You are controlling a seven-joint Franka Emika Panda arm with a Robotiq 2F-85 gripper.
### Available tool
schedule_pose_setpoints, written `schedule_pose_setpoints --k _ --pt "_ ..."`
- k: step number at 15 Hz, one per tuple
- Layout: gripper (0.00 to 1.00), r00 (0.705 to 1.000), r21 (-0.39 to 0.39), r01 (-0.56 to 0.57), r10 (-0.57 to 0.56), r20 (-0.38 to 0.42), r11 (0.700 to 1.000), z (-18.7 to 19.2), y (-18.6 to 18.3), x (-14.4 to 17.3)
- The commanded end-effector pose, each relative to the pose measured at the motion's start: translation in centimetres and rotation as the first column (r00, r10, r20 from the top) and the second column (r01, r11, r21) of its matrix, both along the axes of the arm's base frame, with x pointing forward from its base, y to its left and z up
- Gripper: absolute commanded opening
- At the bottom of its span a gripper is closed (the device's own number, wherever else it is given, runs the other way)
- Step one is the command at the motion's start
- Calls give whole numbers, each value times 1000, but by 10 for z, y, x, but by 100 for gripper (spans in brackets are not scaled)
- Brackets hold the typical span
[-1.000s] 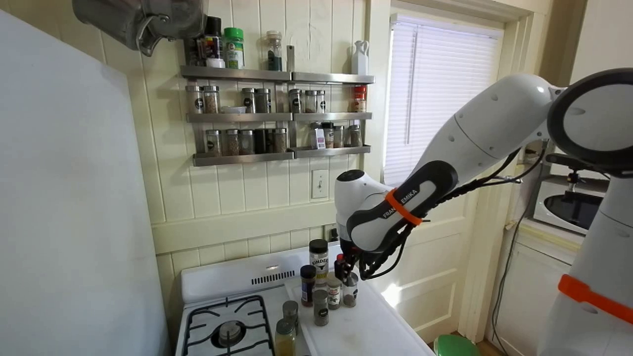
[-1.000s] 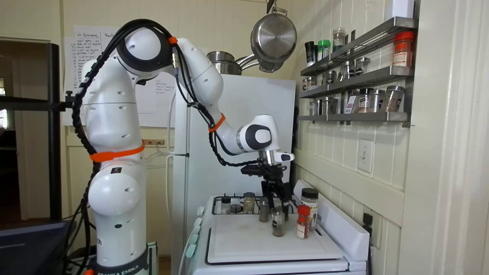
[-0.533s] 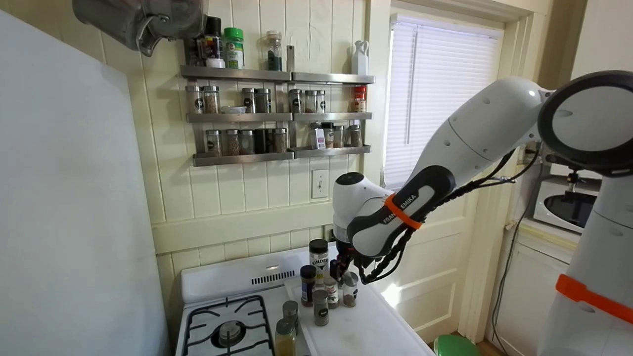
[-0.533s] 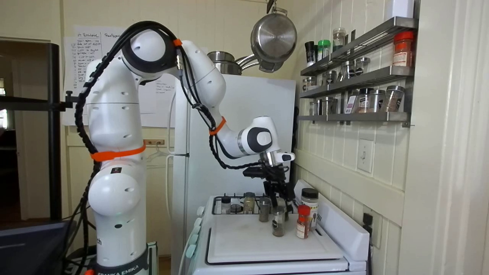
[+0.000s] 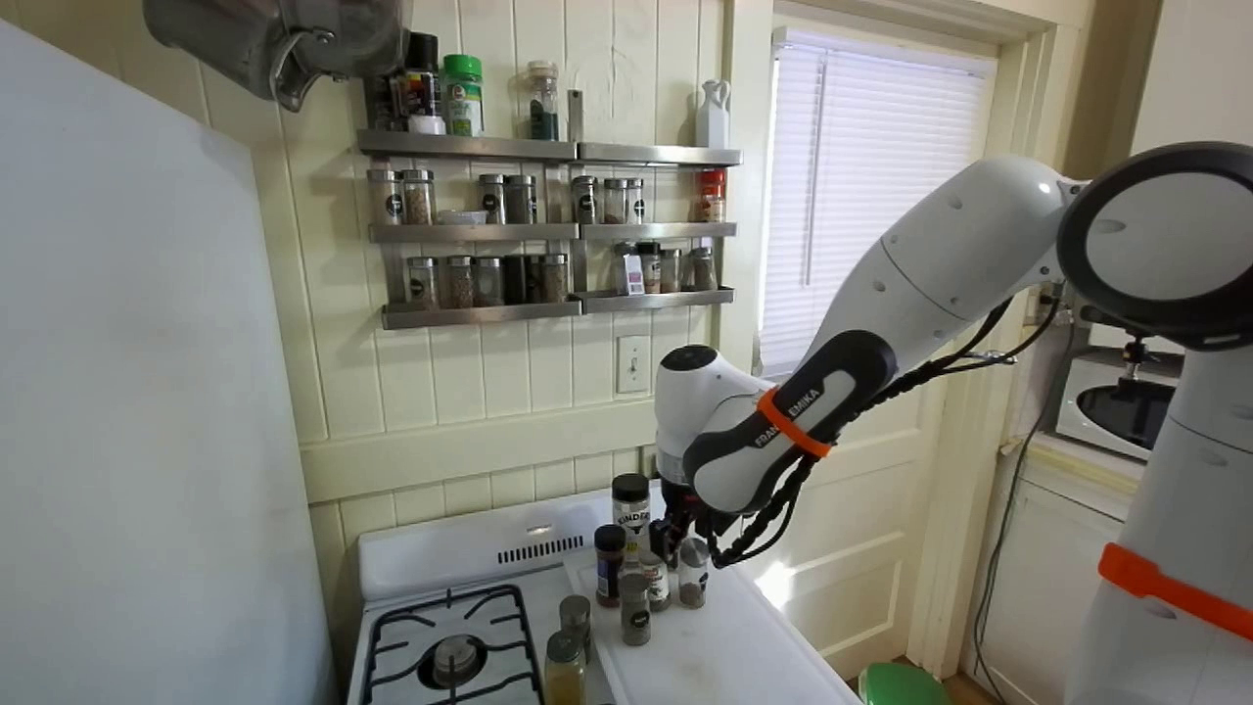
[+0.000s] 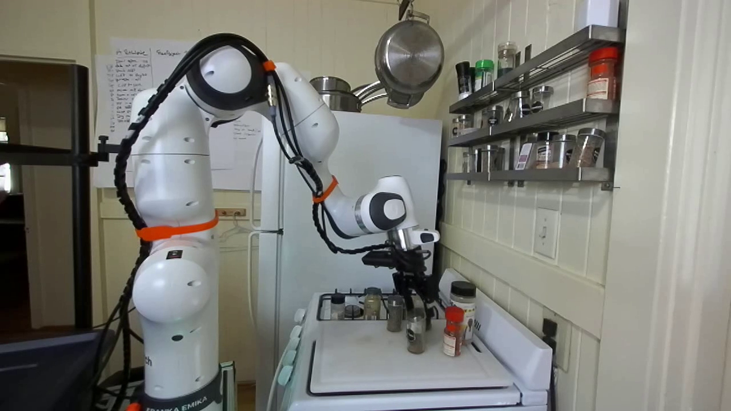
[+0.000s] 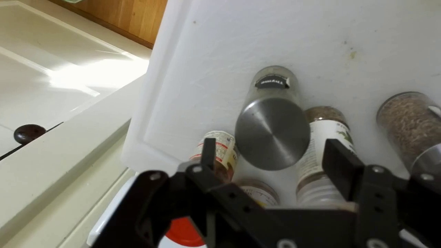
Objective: Move the spice bottle forward
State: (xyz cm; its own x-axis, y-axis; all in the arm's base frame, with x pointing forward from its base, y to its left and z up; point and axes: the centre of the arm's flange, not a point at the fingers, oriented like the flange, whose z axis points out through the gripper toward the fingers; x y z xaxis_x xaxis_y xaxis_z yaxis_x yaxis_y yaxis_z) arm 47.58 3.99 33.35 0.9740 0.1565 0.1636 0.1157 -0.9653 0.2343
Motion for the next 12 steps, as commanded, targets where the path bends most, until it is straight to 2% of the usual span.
schedule_pose_setpoints --k 1,12 --pt "79 1000 4 8 -8 -10 1000 1 8 -1" --pt "73 994 -33 60 -62 -93 998 7 12 -16"
